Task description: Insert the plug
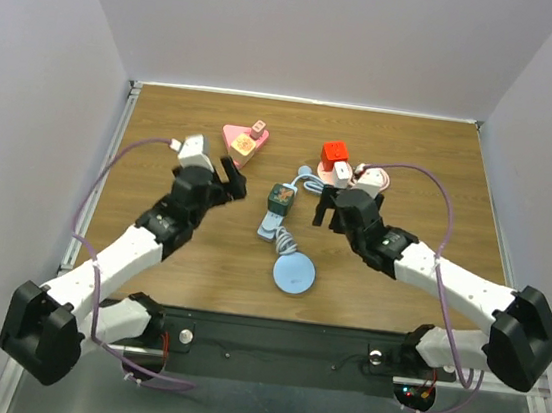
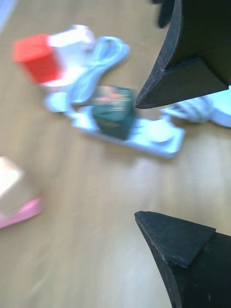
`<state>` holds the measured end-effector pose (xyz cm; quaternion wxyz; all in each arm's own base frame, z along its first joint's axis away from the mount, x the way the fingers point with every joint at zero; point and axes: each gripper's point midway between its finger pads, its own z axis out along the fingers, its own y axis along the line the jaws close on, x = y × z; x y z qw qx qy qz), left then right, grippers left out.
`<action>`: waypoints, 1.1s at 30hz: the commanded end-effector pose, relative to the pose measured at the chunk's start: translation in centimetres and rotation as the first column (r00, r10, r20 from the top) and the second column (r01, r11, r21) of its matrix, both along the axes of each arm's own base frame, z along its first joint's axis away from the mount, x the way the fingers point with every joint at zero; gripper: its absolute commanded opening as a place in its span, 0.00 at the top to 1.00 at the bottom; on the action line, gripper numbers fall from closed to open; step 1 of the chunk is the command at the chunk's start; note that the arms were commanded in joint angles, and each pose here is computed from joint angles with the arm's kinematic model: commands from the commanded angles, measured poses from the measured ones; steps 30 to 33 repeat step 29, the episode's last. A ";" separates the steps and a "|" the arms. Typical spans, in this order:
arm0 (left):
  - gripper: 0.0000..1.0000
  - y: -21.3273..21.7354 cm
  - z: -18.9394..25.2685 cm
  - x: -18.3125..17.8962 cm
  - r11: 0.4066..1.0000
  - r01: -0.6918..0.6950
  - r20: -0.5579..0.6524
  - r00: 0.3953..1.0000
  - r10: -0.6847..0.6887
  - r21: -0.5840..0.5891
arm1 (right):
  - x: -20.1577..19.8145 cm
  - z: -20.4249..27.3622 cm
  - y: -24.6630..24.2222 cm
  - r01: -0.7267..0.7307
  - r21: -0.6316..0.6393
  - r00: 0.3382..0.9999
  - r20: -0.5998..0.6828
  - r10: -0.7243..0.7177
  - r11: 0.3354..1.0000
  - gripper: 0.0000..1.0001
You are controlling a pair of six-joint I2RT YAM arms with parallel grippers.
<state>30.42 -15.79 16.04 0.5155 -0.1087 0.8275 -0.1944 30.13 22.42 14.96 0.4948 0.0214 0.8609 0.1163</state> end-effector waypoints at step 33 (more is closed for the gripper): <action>0.01 10.9 12.0 5.7 0.961 -0.276 0.253 0.931 0.262 0.022 | 2.7 8.9 -21.0 0.447 0.147 0.846 0.249 -0.471 0.882 0.00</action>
